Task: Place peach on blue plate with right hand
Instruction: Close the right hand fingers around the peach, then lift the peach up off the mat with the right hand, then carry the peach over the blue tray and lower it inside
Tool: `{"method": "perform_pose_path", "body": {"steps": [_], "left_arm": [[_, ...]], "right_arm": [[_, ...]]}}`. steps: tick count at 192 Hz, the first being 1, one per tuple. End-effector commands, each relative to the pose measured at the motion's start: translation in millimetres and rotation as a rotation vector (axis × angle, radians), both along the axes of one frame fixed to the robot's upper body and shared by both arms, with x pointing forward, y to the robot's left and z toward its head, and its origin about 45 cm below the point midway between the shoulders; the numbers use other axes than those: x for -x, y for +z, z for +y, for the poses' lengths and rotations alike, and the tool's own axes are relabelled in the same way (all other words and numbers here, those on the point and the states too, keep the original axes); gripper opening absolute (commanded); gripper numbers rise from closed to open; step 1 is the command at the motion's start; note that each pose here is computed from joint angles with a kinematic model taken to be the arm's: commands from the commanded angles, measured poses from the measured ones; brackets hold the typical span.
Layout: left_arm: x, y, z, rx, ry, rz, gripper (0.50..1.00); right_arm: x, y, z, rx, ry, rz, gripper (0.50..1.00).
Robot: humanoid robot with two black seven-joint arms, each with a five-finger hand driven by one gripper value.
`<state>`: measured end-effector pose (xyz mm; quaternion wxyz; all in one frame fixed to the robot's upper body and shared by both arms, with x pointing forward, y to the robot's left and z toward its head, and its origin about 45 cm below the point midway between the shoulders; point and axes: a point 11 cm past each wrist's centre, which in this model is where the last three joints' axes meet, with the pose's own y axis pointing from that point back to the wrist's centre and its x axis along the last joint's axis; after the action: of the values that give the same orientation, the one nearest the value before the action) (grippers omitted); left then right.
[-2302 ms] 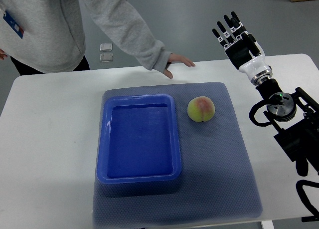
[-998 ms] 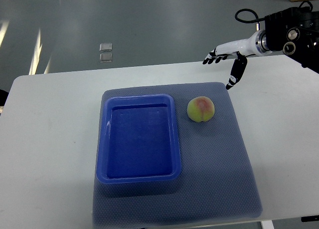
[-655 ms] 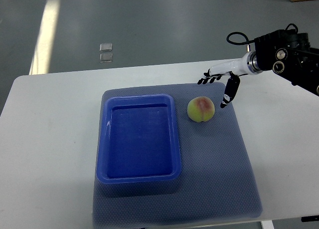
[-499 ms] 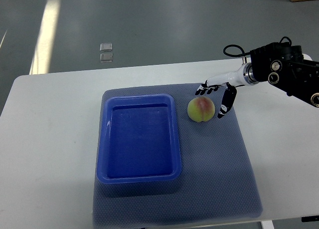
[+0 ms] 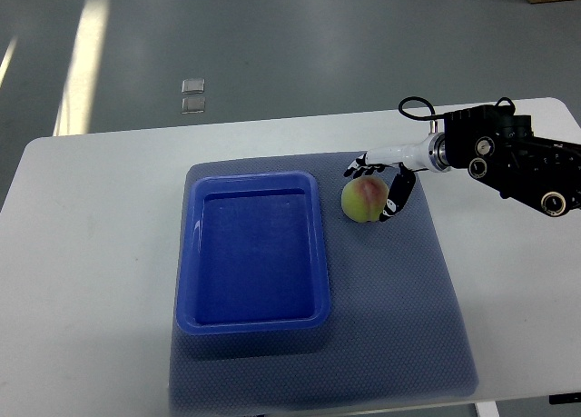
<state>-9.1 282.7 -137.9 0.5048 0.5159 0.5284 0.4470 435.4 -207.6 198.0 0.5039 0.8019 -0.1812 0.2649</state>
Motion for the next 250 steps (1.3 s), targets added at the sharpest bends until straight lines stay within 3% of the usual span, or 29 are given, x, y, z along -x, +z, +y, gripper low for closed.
{"method": "perform_pose_path", "body": {"steps": [1, 30, 46, 55, 65, 72, 81, 82, 101, 111, 112, 113, 120, 130, 131, 133, 150, 151, 197, 250], "left_arm": [[0.0, 0.0, 0.2, -0.001, 0.0, 0.0, 1.0], [0.0, 0.0, 0.2, -0.001, 0.0, 0.0, 1.0], [0.0, 0.0, 0.2, -0.001, 0.0, 0.0, 1.0], [0.0, 0.0, 0.2, -0.001, 0.0, 0.0, 1.0], [0.0, 0.0, 0.2, -0.001, 0.0, 0.0, 1.0], [-0.1, 0.0, 0.7, -0.002, 0.0, 0.0, 1.0], [-0.1, 0.0, 0.7, -0.002, 0.0, 0.0, 1.0], [-0.1, 0.0, 0.7, -0.002, 0.0, 0.0, 1.0], [-0.1, 0.0, 0.7, -0.002, 0.0, 0.0, 1.0], [-0.1, 0.0, 0.7, -0.002, 0.0, 0.0, 1.0], [0.0, 0.0, -0.3, 0.001, 0.0, 0.0, 1.0], [0.0, 0.0, -0.3, 0.001, 0.0, 0.0, 1.0], [0.0, 0.0, -0.9, 0.002, 0.0, 0.0, 1.0], [0.0, 0.0, -0.9, 0.002, 0.0, 0.0, 1.0], [0.0, 0.0, -0.8, 0.002, -0.002, 0.0, 1.0], [0.0, 0.0, -0.8, 0.002, -0.002, 0.0, 1.0], [0.0, 0.1, -1.4, 0.004, -0.002, 0.0, 1.0], [0.0, 0.1, -1.0, 0.004, -0.002, 0.0, 1.0], [0.0, 0.1, -1.7, 0.01, -0.003, 0.0, 1.0], [-1.5, 0.2, -2.3, 0.013, -0.006, -0.002, 1.0]], "right_arm": [[0.7, -1.8, 0.5, -0.007, 0.0, 0.0, 0.825], [2.1, -4.9, 0.8, -0.016, -0.002, -0.001, 0.785], [1.8, -3.9, 0.8, -0.021, -0.001, -0.002, 0.684], [1.0, -0.7, 2.3, -0.031, 0.004, -0.004, 0.599], [1.0, -0.7, 2.3, -0.031, 0.004, -0.004, 0.599], [-4.3, 18.0, 2.9, -0.06, 0.008, -0.013, 0.574], [-4.3, 18.1, 2.9, -0.06, 0.008, -0.013, 0.574], [-13.5, 45.8, -0.6, -0.083, 0.008, -0.037, 0.568], [-21.4, 101.9, -11.6, -0.125, 0.018, -0.069, 0.574], [-21.4, 102.0, -11.6, -0.125, 0.018, -0.069, 0.574], [-21.6, 138.2, -17.3, -0.148, 0.032, -0.102, 0.59], [-21.6, 138.6, -17.4, -0.148, 0.032, -0.103, 0.59], [-20.7, 170.0, -22.9, -0.171, 0.035, -0.149, 0.59], [-20.7, 170.0, -23.0, -0.171, 0.035, -0.149, 0.59], [-15.8, 199.5, -28.8, -0.196, 0.041, -0.189, 0.594], [-14.4, 204.8, -29.3, -0.2, 0.044, -0.197, 0.594], [-9.0, 223.3, -33.8, -0.208, 0.051, -0.226, 0.596], [-3.3, 236.7, -39.5, -0.202, 0.056, -0.252, 0.603], [8.3, 246.4, -43.3, -0.187, 0.077, -0.272, 0.605], [9.1, 219.5, 22.5, -0.225, 0.204, -0.198, 0.605]]}}
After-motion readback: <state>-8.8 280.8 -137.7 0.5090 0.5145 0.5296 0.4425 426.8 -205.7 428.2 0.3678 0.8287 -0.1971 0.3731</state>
